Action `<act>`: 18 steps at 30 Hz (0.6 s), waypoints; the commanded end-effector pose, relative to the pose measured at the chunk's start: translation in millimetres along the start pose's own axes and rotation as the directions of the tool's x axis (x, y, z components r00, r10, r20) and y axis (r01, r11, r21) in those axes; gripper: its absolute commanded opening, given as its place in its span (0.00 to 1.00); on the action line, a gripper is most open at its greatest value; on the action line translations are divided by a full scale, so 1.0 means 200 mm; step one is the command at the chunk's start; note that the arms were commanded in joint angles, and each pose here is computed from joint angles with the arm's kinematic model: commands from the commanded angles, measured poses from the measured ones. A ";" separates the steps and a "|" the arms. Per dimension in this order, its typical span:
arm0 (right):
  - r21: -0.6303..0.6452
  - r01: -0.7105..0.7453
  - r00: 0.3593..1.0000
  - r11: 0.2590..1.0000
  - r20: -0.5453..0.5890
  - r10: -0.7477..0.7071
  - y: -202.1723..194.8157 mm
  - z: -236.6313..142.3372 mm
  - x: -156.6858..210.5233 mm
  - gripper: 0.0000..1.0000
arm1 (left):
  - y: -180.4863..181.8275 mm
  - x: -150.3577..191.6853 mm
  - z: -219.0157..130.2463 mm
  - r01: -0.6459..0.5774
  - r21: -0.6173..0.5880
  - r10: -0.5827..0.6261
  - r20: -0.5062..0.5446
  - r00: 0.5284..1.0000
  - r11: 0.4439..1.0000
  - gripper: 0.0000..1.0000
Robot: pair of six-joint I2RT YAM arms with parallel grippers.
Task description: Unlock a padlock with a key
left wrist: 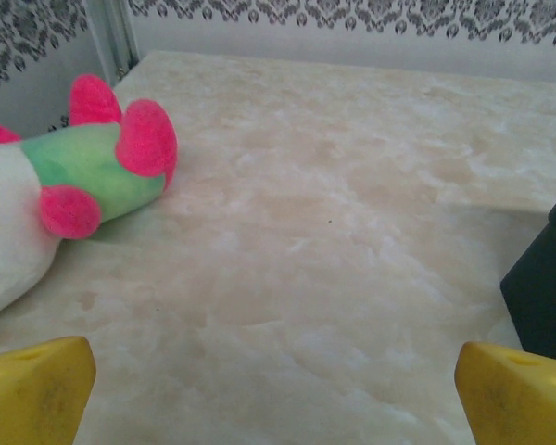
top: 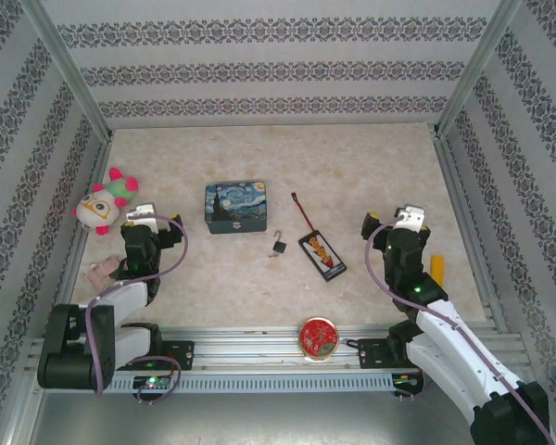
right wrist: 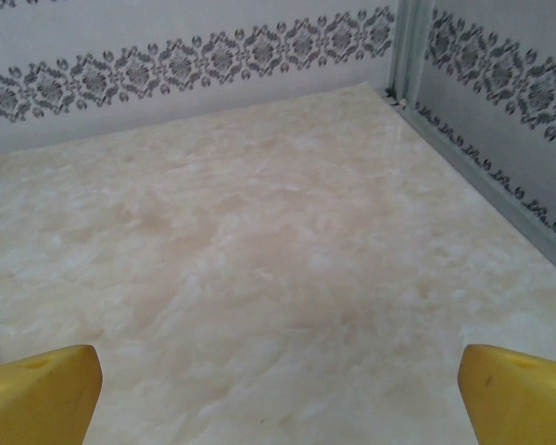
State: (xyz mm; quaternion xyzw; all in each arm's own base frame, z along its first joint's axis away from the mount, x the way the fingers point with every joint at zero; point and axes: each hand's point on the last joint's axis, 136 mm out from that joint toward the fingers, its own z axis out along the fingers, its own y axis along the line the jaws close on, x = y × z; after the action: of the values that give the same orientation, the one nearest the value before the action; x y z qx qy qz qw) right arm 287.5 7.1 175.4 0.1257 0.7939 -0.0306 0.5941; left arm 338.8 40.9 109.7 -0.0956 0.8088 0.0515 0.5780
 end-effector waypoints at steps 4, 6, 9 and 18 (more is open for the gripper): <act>-0.007 0.035 0.992 0.999 0.120 -0.033 -0.05 0.03 -0.04 0.98 | -0.04 -0.12 0.06 0.028 0.080 -0.038 0.125 0.991 0.996 0.99; -0.002 0.029 0.993 1.000 0.118 -0.029 -0.08 0.05 -0.02 0.98 | -0.05 -0.11 0.07 0.025 0.102 -0.038 0.134 0.990 0.994 0.99; 0.006 0.035 0.992 0.999 0.122 -0.035 -0.11 0.08 -0.01 0.98 | -0.08 -0.08 0.11 0.021 0.139 -0.040 0.131 0.991 0.990 0.99; 0.037 0.070 0.986 0.997 0.148 -0.075 -0.18 0.12 0.00 0.98 | -0.24 0.00 0.18 -0.047 0.302 0.019 0.093 0.996 0.952 0.99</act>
State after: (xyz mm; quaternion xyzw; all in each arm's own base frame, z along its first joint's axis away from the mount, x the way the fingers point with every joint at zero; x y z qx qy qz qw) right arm 299.2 -33.5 158.9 0.1148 0.7654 -0.0776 0.6285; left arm 368.0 12.9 66.8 -0.0344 0.8141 -0.0376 0.5784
